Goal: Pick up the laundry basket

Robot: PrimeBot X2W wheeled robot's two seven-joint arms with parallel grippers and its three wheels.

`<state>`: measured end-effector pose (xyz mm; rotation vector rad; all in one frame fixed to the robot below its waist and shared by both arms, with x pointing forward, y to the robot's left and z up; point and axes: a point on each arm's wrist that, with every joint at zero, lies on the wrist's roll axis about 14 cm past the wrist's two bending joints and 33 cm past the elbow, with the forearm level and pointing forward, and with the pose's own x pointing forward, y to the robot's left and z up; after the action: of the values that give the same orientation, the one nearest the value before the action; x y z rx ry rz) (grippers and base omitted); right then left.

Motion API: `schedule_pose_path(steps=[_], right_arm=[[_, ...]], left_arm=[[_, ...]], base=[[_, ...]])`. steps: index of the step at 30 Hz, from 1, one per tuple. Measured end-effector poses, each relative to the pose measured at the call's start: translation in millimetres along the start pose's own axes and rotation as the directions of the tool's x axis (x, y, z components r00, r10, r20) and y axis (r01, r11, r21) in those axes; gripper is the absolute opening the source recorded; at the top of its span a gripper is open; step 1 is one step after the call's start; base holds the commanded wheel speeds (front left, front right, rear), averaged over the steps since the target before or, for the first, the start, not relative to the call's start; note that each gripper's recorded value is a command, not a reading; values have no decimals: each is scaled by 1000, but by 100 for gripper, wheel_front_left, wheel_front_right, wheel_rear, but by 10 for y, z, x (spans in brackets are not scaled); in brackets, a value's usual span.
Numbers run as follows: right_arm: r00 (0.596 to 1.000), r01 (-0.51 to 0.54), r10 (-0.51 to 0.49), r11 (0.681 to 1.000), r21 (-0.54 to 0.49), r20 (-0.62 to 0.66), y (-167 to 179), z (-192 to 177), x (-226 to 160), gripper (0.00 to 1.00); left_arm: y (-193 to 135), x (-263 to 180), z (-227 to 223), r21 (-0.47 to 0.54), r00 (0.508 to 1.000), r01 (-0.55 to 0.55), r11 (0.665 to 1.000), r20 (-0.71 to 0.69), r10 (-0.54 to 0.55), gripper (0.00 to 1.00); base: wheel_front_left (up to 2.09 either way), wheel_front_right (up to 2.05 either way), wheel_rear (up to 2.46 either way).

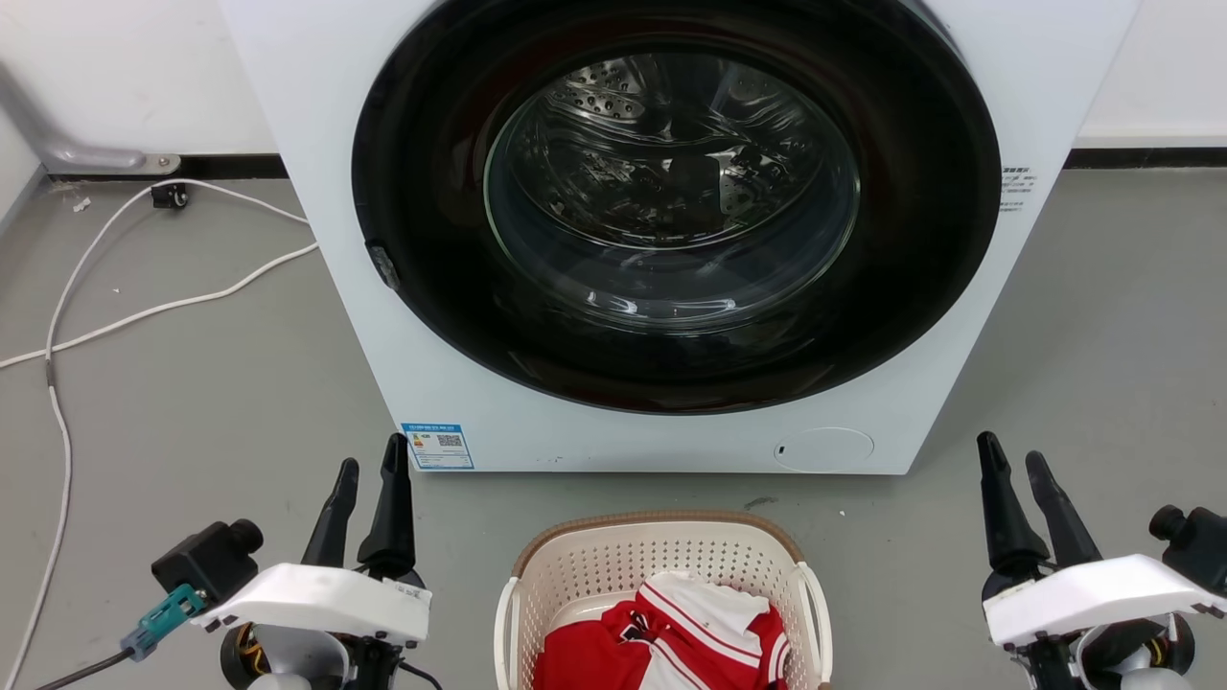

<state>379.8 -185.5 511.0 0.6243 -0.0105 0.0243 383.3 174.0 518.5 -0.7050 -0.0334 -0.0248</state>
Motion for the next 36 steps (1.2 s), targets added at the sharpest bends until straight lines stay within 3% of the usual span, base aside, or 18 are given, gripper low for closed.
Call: schedule_pose_path(steps=[13, 36], right_arm=[[999, -35, 34, 981, -192, -11, 89, 3, -19, 100], [998, -67, 56, 886, -459, -39, 159, 8, -50, 100]], left_arm=[[-29, -14, -26, 190, 1000, 17, 982, 1, -17, 100], [-93, 26, -43, 444, 998, 57, 894, 4, -65, 100]], base=[[0, 0, 0], [0, 0, 0]])
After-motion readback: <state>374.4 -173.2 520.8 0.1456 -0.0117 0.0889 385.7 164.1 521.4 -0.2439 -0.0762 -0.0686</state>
